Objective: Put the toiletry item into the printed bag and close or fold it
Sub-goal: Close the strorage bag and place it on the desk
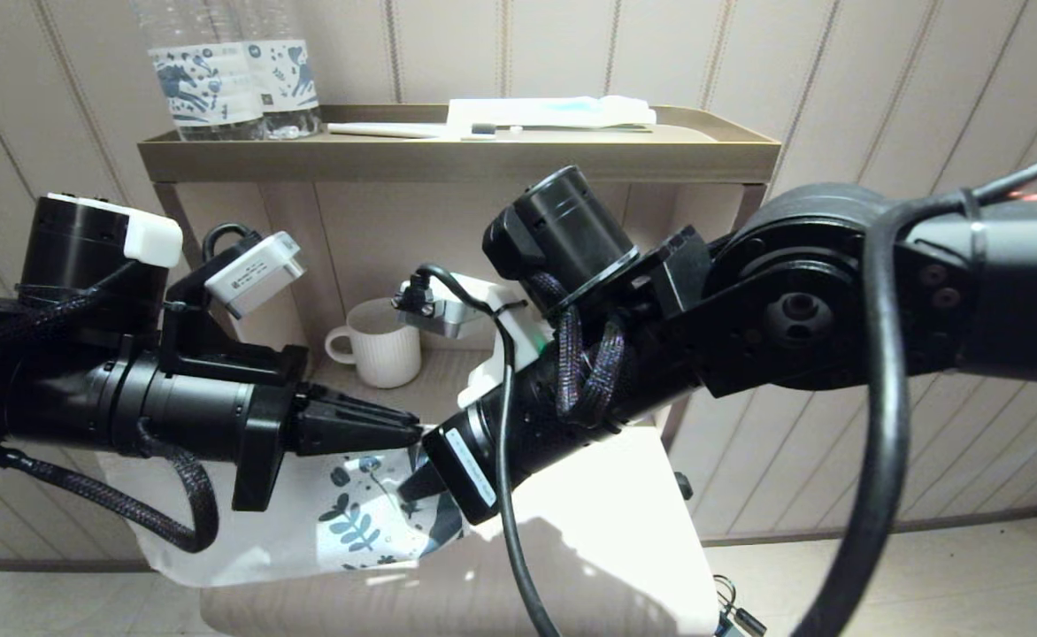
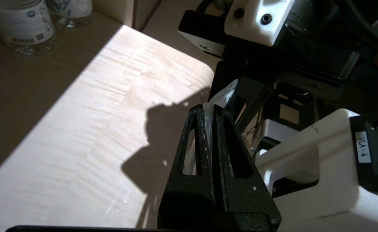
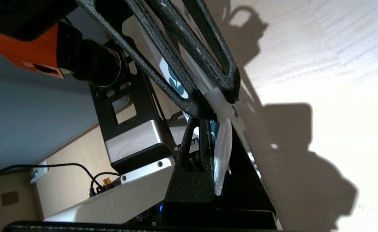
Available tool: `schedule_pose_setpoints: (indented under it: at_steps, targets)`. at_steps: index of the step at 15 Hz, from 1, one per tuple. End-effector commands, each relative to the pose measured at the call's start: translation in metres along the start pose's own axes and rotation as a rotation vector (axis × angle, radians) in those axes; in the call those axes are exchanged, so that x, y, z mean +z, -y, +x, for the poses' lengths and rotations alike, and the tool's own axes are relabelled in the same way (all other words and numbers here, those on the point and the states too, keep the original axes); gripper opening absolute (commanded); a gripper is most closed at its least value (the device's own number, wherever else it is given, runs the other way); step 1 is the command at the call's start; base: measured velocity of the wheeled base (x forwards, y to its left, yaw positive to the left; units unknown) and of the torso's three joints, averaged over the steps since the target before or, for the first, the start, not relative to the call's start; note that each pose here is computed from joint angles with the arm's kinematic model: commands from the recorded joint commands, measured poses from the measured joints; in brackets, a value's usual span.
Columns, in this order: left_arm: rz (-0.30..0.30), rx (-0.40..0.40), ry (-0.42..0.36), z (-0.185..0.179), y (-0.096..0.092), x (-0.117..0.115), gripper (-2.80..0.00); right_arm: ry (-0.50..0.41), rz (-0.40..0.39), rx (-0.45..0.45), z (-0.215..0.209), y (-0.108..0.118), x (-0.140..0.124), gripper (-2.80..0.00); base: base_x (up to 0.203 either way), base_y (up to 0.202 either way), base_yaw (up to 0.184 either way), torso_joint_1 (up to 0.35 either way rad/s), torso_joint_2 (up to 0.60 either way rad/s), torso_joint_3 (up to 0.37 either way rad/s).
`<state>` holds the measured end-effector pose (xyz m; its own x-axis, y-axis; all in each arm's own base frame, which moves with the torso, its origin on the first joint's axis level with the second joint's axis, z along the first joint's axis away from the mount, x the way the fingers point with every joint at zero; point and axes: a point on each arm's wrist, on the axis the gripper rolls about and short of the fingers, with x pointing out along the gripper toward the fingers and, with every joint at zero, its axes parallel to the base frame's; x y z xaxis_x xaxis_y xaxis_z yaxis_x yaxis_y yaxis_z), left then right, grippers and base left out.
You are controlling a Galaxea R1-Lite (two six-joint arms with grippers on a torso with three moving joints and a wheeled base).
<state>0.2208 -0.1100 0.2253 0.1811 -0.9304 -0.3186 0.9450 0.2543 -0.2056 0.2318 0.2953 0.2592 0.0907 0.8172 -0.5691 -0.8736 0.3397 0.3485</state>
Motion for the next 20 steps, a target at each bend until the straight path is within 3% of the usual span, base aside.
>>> schedule_pose_setpoints:
  at_steps: [1, 7, 15, 20]
  targets:
    - [0.000, -0.003, 0.000, 0.000, 0.000, 0.000, -2.80, -0.003, 0.001, 0.004, 0.000, 0.000, 0.000, -2.80, 0.000, 0.000, 0.000, 0.000, 0.00, 0.000]
    - [-0.007, -0.004, -0.008, 0.002, -0.002, -0.003, -2.80, -0.021, 0.013, -0.004, -0.003, 0.002, -0.007, -2.80, 0.000, 0.000, 0.000, 0.000, 0.00, 0.000]
    - [-0.003, -0.003, -0.009, 0.001, 0.000, -0.004, -2.80, -0.012, 0.022, -0.031, -0.039, -0.003, -0.023, -2.80, 0.000, 0.000, 0.000, 0.000, 0.00, 0.000]
    - [-0.001, -0.003, -0.012, 0.002, -0.001, -0.005, -2.80, 0.029, 0.057, -0.087, -0.082, 0.000, -0.041, -2.80, 0.000, 0.000, 0.000, 0.000, 0.00, 0.000]
